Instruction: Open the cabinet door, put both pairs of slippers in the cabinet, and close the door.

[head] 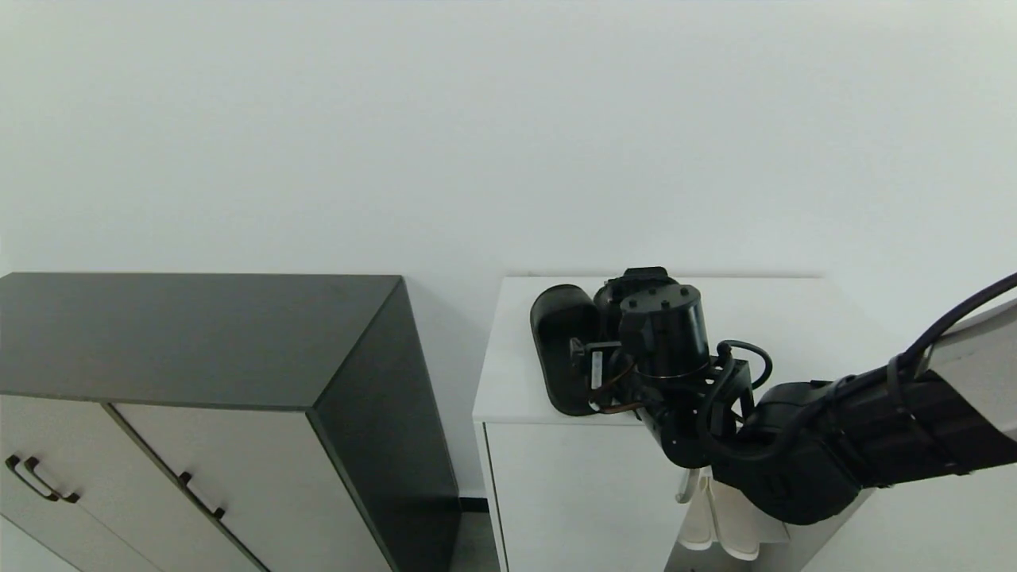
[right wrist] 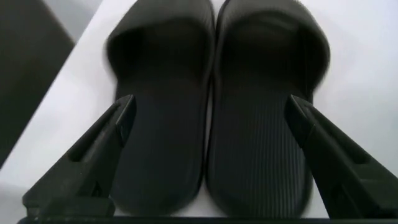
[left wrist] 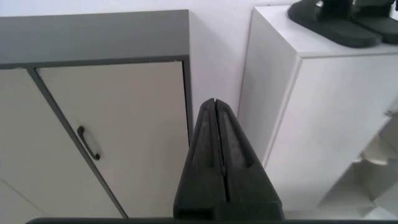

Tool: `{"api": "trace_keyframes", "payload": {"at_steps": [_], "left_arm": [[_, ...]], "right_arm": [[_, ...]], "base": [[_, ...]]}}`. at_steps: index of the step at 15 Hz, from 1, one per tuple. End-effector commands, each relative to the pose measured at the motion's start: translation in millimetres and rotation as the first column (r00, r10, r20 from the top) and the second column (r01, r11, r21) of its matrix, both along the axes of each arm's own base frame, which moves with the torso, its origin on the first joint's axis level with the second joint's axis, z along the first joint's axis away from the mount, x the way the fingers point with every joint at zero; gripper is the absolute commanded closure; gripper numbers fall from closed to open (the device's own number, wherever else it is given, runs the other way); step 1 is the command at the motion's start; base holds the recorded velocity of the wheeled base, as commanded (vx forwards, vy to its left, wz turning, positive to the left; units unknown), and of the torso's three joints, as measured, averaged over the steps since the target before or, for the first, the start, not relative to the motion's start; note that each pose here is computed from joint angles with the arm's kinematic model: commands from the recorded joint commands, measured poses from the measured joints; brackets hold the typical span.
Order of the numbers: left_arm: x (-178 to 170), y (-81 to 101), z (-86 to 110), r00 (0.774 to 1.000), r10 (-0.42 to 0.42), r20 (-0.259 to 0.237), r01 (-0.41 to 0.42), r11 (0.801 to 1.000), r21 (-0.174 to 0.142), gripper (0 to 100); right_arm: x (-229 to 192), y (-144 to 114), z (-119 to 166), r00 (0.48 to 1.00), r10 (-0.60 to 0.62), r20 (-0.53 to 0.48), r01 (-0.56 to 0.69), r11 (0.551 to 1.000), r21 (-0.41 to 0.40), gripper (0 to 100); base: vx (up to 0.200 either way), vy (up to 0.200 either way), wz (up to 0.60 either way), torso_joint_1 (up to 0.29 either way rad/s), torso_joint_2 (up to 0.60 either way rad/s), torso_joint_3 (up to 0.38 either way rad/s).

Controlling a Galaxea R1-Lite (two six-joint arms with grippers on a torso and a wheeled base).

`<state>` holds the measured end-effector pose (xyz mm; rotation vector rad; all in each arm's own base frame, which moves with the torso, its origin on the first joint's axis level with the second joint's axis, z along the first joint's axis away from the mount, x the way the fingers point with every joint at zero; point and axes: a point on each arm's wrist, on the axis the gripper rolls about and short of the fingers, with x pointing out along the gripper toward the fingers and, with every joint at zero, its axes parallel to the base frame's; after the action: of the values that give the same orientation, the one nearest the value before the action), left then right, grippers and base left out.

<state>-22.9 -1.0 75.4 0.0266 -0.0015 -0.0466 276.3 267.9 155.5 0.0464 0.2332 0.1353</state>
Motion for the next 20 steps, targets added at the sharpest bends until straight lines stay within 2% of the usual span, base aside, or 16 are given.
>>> {"api": "trace_keyframes", "payload": {"at_steps": [1, 5, 11, 15, 16, 20], "left_arm": [[0.1, 0.0, 0.1, 1.0, 0.001, -0.001, -0.001, 1.0, -0.001, 100], [0.1, 0.0, 0.1, 1.0, 0.001, -0.001, -0.001, 1.0, -0.001, 100], [0.1, 0.0, 0.1, 1.0, 0.001, -0.001, -0.001, 1.0, -0.001, 100], [0.1, 0.0, 0.1, 1.0, 0.001, -0.001, -0.001, 1.0, -0.002, 100], [0.1, 0.0, 0.1, 1.0, 0.001, -0.001, -0.001, 1.0, -0.002, 100], [0.1, 0.0, 0.1, 1.0, 0.001, -0.001, -0.001, 1.0, -0.002, 100]], "right_arm": [[2.5, 2.0, -12.5, 1.0, -0.001, -0.018, 0.001, 1.0, -0.019, 0], [15.2, 5.5, -31.7, 1.0, -0.016, -0.014, 0.015, 1.0, -0.018, 0], [55.3, 13.9, -46.1, 0.998, -0.056, 0.014, 0.056, 0.998, 0.001, 0], [74.5, 19.1, -54.1, 0.997, -0.069, 0.033, 0.069, 0.997, -0.017, 0], [74.5, 19.1, -54.1, 0.997, -0.069, 0.033, 0.069, 0.997, -0.017, 100], [73.4, 17.9, -49.8, 0.996, -0.078, 0.041, 0.078, 0.997, -0.012, 100]], "base": [[0.0, 0.0, 0.0, 0.0, 0.0, 0.0], [0.0, 0.0, 0.0, 0.0, 0.0, 0.0], [0.0, 0.0, 0.0, 0.0, 0.0, 0.0], [0.0, 0.0, 0.0, 0.0, 0.0, 0.0], [0.0, 0.0, 0.0, 0.0, 0.0, 0.0], [0.0, 0.0, 0.0, 0.0, 0.0, 0.0]]}}
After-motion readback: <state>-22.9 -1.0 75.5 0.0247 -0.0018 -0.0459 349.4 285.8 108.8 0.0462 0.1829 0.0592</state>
